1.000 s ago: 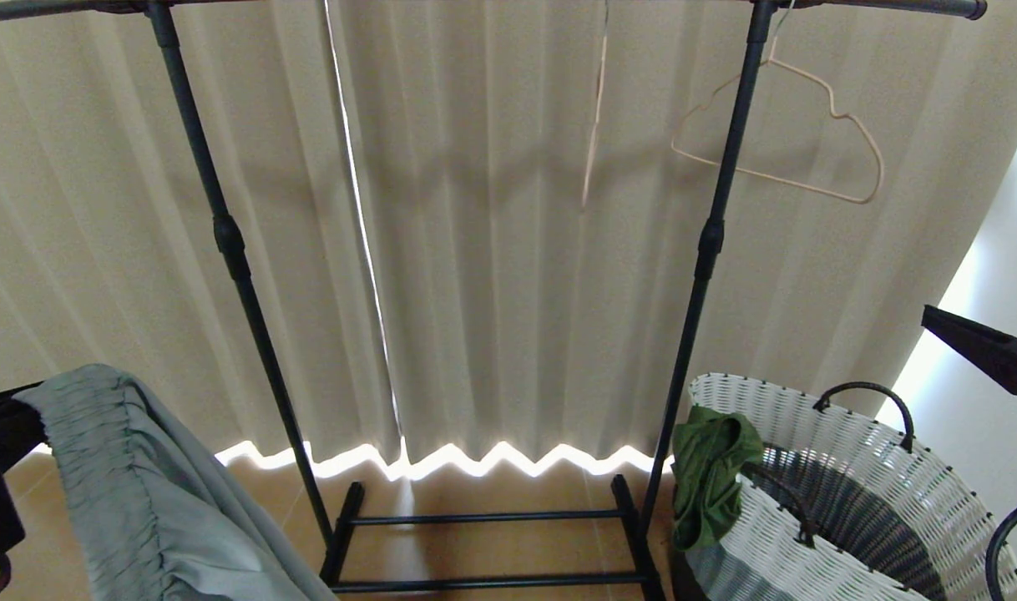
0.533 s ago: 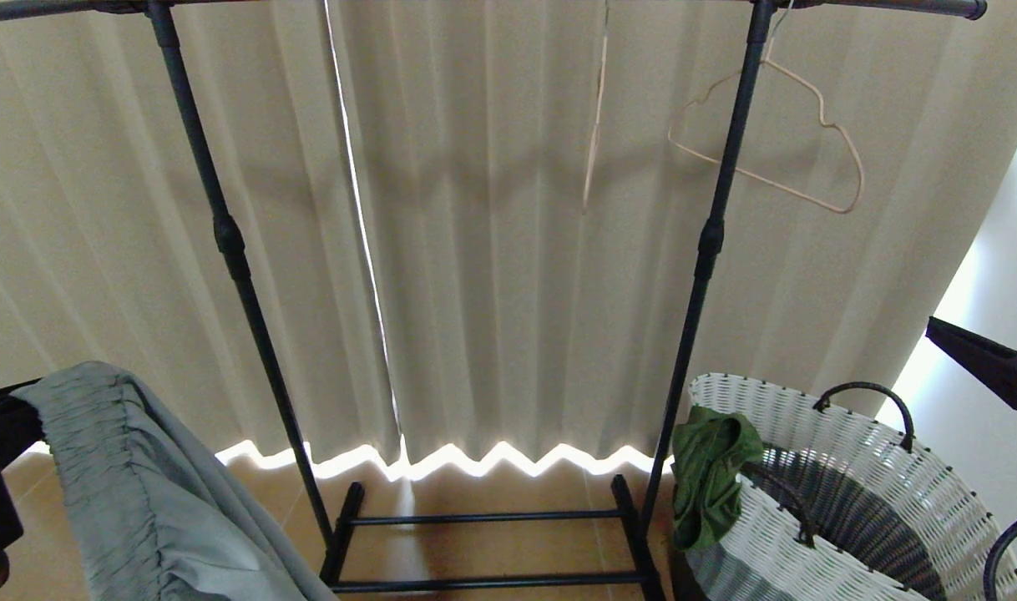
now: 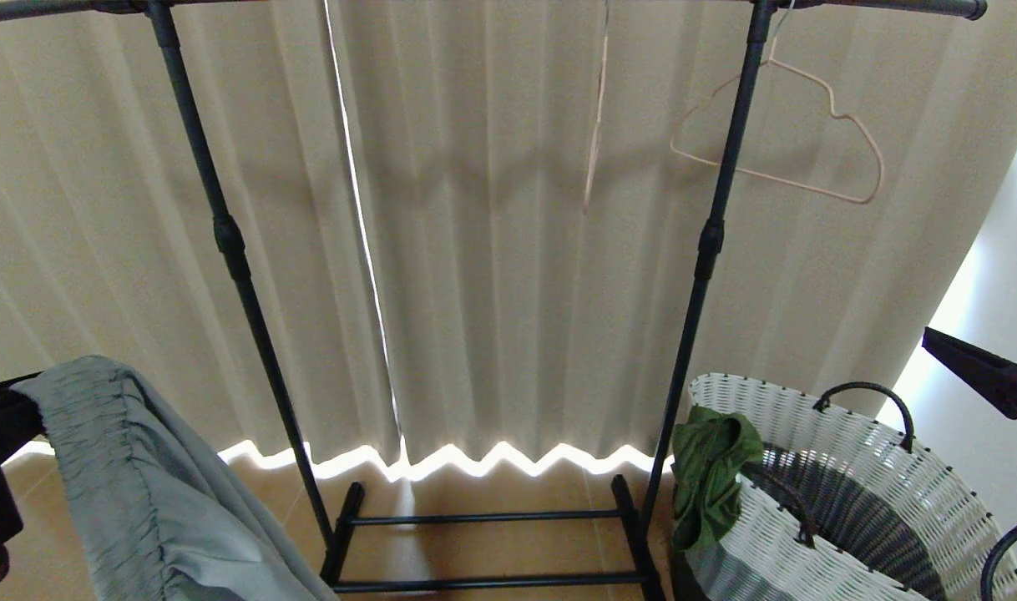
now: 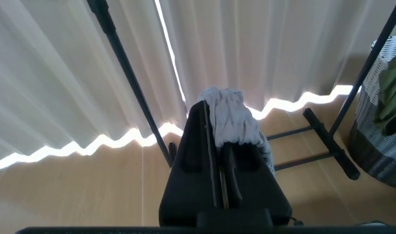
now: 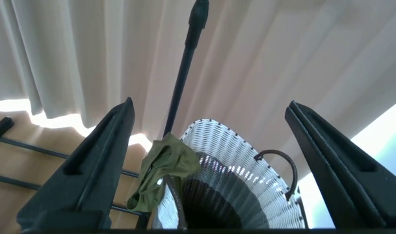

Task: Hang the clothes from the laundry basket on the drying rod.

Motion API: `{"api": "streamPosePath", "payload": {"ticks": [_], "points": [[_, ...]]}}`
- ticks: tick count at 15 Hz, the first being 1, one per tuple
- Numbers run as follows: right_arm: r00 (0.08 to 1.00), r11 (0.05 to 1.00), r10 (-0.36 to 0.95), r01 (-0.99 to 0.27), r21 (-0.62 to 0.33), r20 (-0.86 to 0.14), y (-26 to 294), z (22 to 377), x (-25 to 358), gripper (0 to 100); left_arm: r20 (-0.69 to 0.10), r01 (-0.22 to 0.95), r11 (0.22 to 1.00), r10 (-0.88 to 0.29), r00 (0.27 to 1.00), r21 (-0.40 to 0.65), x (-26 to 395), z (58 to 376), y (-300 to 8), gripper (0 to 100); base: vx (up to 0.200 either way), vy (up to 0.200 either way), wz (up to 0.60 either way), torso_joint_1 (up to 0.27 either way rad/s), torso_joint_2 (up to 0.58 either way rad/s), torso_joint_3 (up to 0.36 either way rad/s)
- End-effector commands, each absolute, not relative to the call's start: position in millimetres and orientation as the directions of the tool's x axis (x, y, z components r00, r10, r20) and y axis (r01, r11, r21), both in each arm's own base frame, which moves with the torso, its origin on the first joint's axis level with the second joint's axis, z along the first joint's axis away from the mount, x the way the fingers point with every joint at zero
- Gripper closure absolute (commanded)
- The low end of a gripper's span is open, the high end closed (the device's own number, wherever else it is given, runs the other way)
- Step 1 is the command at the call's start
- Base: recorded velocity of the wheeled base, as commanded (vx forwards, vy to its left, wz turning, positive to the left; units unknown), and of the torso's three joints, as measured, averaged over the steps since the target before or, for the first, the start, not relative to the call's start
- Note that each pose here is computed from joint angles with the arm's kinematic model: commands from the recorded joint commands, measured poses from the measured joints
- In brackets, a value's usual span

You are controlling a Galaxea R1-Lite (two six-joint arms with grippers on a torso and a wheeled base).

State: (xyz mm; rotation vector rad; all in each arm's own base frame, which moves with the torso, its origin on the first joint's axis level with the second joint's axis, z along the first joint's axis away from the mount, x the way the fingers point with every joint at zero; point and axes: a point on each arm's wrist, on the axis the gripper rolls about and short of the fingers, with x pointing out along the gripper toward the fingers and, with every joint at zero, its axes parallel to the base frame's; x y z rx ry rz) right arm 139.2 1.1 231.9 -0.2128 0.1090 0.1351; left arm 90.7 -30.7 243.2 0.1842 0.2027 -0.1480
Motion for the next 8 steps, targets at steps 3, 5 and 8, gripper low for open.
{"api": "streamPosePath", "payload": {"ticks": [3, 5, 8], "points": [[0.985, 0.968, 0.123, -0.146, -0.202, -0.123, 1.1, 232.0, 139.8, 0, -0.214, 0.165, 0.972, -0.127, 0.969, 0.167, 91.3, 243.4, -31.0, 100, 0.0, 0.0, 0.0, 0.0, 0.0, 0.0], [0.985, 0.968, 0.123, -0.146, -0.204, -0.121, 1.1, 232.0, 140.2, 0, -0.215, 0.164, 0.972, -0.126, 0.968, 0.169, 91.3, 242.9, -30.9, 100, 0.0, 0.0, 0.0, 0.0, 0.0, 0.0], [0.985, 0.968, 0.123, -0.146, -0.204, -0.123, 1.1, 231.6, 140.2, 0, -0.211, 0.164, 0.972, -0.127, 0.969, 0.168, 91.0, 243.7, -30.9, 100, 0.0, 0.0, 0.0, 0.016, -0.13, -0.099]]}}
